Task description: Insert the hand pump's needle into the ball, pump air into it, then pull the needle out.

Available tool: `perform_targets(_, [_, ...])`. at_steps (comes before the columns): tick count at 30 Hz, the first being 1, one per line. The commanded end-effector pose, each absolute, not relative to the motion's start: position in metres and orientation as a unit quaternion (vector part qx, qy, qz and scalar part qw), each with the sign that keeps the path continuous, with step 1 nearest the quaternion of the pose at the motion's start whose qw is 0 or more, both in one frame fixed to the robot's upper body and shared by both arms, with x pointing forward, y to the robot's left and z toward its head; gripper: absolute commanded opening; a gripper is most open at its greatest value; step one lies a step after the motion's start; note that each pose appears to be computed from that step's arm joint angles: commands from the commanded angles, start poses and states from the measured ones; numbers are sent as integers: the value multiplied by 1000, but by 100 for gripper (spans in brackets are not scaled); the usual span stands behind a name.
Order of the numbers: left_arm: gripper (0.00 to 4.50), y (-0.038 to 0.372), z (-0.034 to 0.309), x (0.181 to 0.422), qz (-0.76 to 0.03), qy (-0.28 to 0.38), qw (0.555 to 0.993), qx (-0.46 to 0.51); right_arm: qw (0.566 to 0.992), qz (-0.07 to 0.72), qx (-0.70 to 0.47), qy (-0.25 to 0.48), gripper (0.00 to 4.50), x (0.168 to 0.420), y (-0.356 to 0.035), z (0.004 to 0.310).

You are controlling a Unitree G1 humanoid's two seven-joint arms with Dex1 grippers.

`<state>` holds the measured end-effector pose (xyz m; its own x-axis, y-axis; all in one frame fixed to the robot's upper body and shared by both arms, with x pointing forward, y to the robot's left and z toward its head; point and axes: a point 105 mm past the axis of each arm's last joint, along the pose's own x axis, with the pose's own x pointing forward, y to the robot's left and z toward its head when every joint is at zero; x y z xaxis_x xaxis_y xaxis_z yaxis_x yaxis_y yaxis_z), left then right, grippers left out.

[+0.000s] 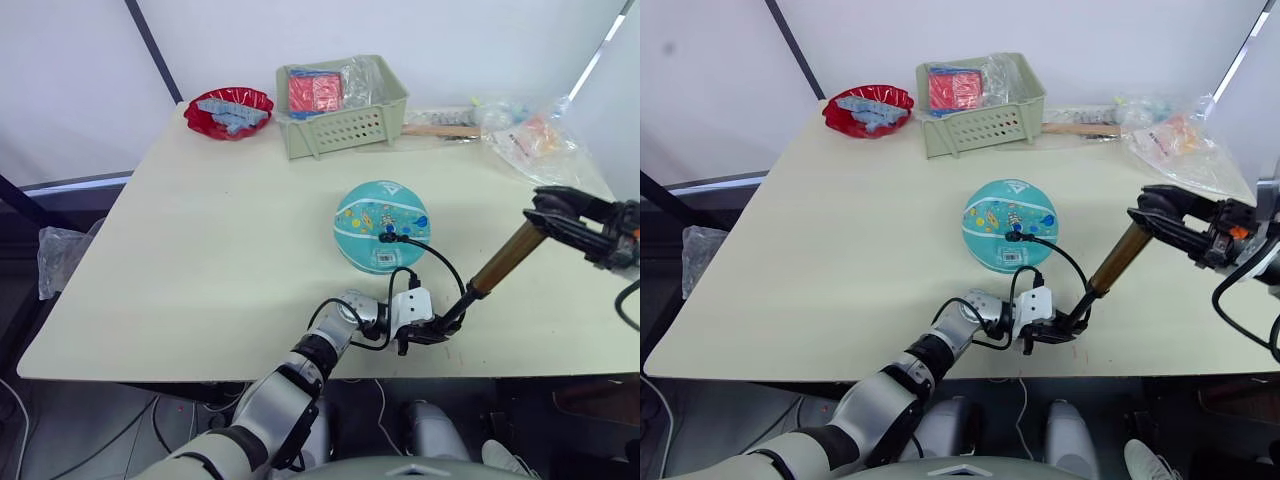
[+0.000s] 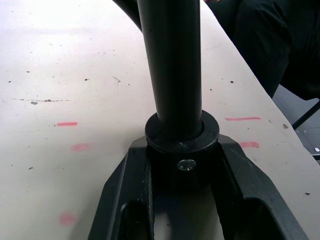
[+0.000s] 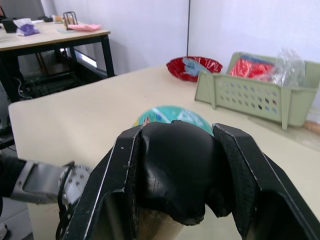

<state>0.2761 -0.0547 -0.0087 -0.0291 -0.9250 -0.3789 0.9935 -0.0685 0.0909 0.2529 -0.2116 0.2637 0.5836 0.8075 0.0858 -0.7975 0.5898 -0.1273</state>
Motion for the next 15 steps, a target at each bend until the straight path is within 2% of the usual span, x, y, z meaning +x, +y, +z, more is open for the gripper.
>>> perform_targets(1, [103, -37, -51, 251, -720, 189, 642, 182, 899, 406, -64, -150, 165, 246, -227, 311])
perform_targets(7, [103, -37, -51, 252, -721, 188, 641, 185, 895, 407, -72, -169, 165, 241, -224, 330])
perform_targets(15, [103, -39, -51, 251, -722, 186, 640, 183, 899, 429, -71, -56, 165, 245, -201, 263])
